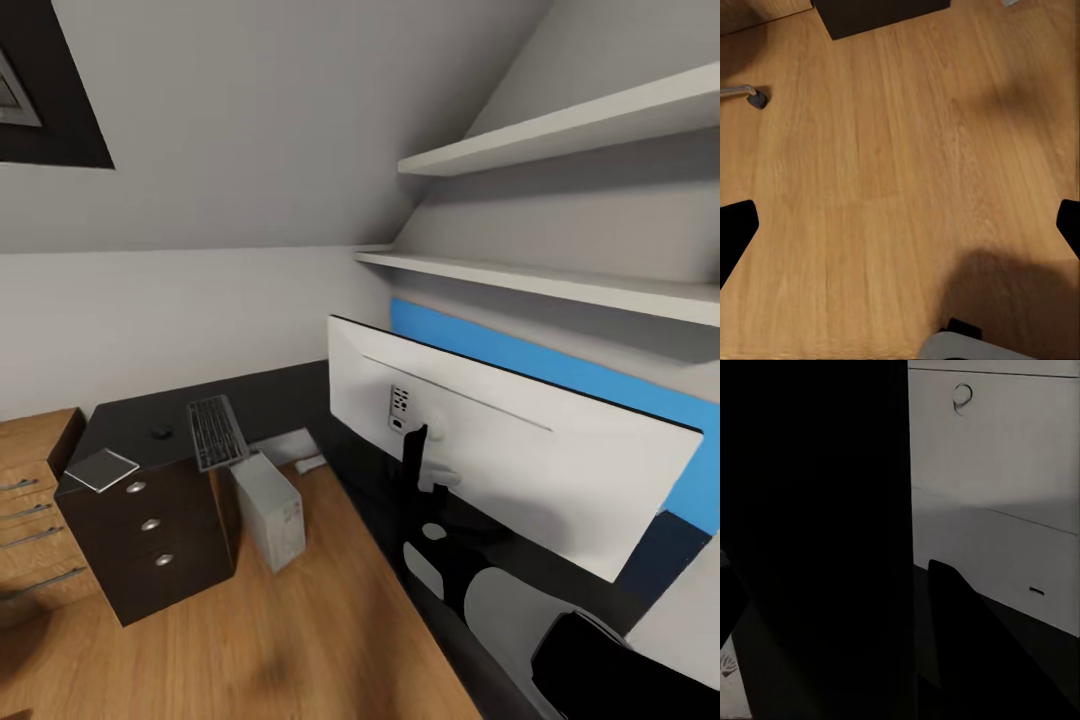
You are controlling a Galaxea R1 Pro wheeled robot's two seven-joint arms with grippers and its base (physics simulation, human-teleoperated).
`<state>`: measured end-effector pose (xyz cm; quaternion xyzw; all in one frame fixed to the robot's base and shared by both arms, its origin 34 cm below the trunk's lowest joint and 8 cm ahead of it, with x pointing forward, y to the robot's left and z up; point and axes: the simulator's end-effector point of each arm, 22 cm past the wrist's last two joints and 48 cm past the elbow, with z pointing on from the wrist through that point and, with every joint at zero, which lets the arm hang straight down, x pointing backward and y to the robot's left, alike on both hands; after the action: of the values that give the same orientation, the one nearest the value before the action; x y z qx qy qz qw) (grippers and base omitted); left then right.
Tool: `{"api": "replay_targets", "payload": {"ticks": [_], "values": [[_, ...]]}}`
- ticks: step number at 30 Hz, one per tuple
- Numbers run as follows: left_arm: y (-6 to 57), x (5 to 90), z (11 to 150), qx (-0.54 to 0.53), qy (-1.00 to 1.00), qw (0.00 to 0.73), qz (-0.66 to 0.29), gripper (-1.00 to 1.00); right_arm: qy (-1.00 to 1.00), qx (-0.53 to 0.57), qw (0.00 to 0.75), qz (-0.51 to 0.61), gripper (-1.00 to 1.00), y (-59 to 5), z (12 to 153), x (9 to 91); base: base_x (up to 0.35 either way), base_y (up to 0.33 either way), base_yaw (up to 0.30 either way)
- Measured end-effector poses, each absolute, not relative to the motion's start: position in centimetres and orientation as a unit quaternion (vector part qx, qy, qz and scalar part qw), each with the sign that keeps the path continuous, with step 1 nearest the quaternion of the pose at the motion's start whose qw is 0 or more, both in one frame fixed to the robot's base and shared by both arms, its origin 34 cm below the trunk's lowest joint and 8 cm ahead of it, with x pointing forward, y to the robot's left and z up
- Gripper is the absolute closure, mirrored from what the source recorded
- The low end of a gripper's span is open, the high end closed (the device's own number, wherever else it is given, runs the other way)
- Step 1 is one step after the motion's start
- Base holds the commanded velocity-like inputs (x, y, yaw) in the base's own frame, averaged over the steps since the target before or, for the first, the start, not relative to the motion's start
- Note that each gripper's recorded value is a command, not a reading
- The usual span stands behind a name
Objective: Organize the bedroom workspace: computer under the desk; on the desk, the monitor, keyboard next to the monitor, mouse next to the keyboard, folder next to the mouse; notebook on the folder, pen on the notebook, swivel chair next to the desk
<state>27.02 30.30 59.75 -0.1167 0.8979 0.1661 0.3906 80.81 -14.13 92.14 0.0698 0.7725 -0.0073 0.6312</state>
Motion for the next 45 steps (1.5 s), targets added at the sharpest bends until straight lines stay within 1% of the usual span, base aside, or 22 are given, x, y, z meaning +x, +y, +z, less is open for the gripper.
{"api": "replay_targets", "payload": {"ticks": [34, 41, 45], "values": [[30.39, 27.0, 59.74, -0.116, 0.898, 0.39, 0.167, -1.0, 0.773, 0.066, 0.631, -0.008, 1.0, -14.08, 92.08, 80.78, -0.284, -0.196, 0.0], [30.48, 26.97, 59.78, -0.119, 0.897, 0.391, 0.168, -1.0, 0.772, 0.066, 0.632, -0.008, 1.0, -14.04, 92.16, 80.77, -0.063, -0.038, 0.0], [30.47, 26.99, 59.77, -0.118, 0.897, 0.391, 0.168, -1.0, 0.772, 0.066, 0.632, -0.008, 1.0, -14.07, 92.15, 80.79, -0.151, 0.15, 0.0]]}}
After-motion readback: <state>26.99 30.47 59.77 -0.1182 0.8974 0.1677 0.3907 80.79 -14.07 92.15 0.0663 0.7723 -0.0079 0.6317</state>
